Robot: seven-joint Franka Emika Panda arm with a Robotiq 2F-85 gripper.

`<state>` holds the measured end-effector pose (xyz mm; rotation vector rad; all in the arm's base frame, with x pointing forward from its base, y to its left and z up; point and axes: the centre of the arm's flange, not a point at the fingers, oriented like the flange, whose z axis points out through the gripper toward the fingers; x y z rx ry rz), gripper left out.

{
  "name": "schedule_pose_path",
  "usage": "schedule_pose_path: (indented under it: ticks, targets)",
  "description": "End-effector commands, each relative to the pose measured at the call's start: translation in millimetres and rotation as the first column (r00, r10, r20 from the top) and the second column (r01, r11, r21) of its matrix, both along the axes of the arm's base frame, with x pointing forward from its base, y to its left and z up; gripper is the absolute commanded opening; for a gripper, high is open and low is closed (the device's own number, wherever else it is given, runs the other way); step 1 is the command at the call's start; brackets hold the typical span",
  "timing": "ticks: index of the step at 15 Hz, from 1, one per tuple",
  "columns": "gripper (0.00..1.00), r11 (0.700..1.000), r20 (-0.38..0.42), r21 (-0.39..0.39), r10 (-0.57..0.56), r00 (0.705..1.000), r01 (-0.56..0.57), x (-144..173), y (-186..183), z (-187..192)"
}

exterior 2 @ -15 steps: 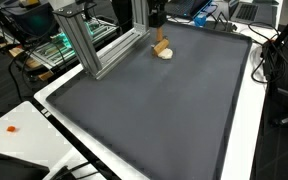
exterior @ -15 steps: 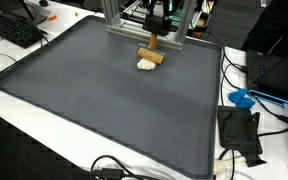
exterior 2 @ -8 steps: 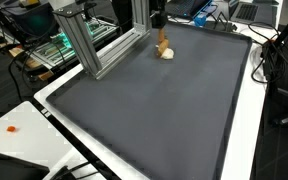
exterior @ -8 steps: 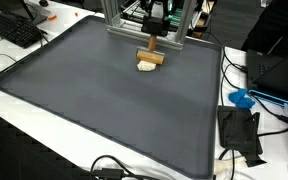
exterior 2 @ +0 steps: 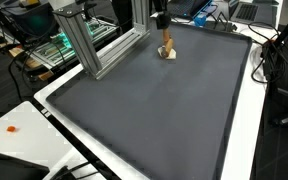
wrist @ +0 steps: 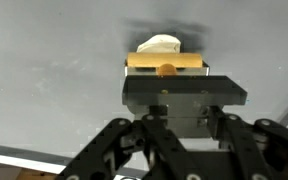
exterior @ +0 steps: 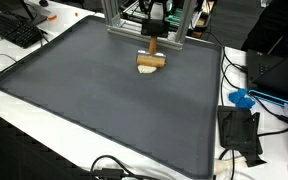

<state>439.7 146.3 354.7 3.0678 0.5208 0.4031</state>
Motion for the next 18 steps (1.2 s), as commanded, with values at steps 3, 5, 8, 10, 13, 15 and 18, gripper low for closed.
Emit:
schedule_pose_path:
  ticks: [3, 5, 8, 10, 13, 15, 18]
  targets:
    - [0.22, 0.995, 0.009, 0.064, 0.073, 0.997, -0.074, 0.6, 11.9, -36.4]
    - [0.22, 0.994, 0.021, 0.069, 0.082, 0.996, -0.083, 1.9, 11.3, -37.6]
    - [0.22, 0.993, 0.036, 0.071, 0.089, 0.995, -0.091, 3.9, 10.4, -36.6]
    - [0.22, 0.993, 0.028, 0.069, 0.095, 0.995, -0.097, 3.7, 10.2, -37.5]
    - [0.22, 0.994, -0.008, 0.046, 0.096, 0.995, -0.095, 2.1, 6.4, -34.2]
    - [0.22, 0.995, -0.039, 0.036, 0.09, 0.995, -0.089, 0.0, 4.4, -28.1]
    - [0.22, 0.996, -0.098, 0.014, 0.085, 0.992, -0.084, -2.5, 5.7, -24.0]
